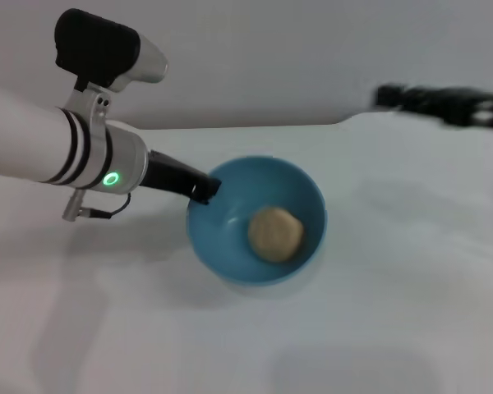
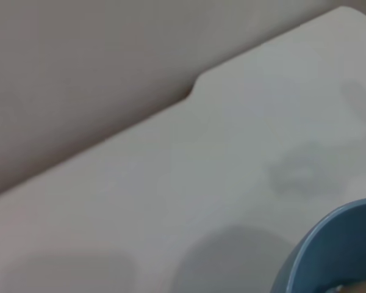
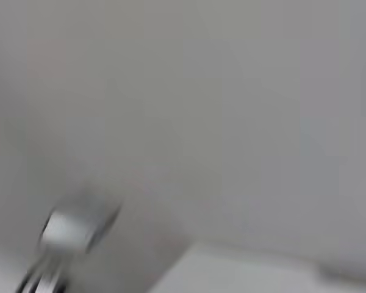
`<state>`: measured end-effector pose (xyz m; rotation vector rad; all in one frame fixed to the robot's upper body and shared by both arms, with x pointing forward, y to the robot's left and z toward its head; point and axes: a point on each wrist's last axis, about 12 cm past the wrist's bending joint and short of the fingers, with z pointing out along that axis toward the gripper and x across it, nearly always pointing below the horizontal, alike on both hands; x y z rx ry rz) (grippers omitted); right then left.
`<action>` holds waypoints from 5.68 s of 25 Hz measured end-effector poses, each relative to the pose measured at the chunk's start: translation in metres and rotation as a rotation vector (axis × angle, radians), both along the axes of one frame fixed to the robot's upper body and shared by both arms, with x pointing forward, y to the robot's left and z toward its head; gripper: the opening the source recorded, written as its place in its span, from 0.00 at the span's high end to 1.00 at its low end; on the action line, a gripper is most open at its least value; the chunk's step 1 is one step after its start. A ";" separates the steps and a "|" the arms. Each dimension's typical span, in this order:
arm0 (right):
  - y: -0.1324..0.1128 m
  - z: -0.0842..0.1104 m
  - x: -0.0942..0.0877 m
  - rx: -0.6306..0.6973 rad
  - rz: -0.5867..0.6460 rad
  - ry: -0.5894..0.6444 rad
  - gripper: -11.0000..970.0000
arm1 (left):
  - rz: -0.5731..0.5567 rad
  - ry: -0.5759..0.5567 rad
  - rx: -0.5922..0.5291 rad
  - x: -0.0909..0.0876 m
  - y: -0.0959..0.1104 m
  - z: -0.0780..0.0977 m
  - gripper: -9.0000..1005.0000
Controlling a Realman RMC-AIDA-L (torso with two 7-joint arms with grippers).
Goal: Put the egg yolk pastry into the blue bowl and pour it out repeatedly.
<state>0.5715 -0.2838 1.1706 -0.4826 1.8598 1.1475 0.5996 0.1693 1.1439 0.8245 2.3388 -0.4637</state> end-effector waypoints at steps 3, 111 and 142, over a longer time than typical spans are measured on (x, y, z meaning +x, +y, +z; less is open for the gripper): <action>-0.039 -0.006 -0.011 0.086 -0.175 0.002 0.66 | 0.013 -0.103 -0.006 0.000 -0.005 -0.005 0.97; -0.094 -0.063 -0.056 0.186 -0.417 0.159 0.66 | 0.106 -1.795 -0.291 -0.107 -0.082 0.017 0.98; 0.080 -0.066 0.000 -0.730 0.454 0.344 0.66 | 0.218 0.010 -0.042 0.039 0.020 -0.030 0.98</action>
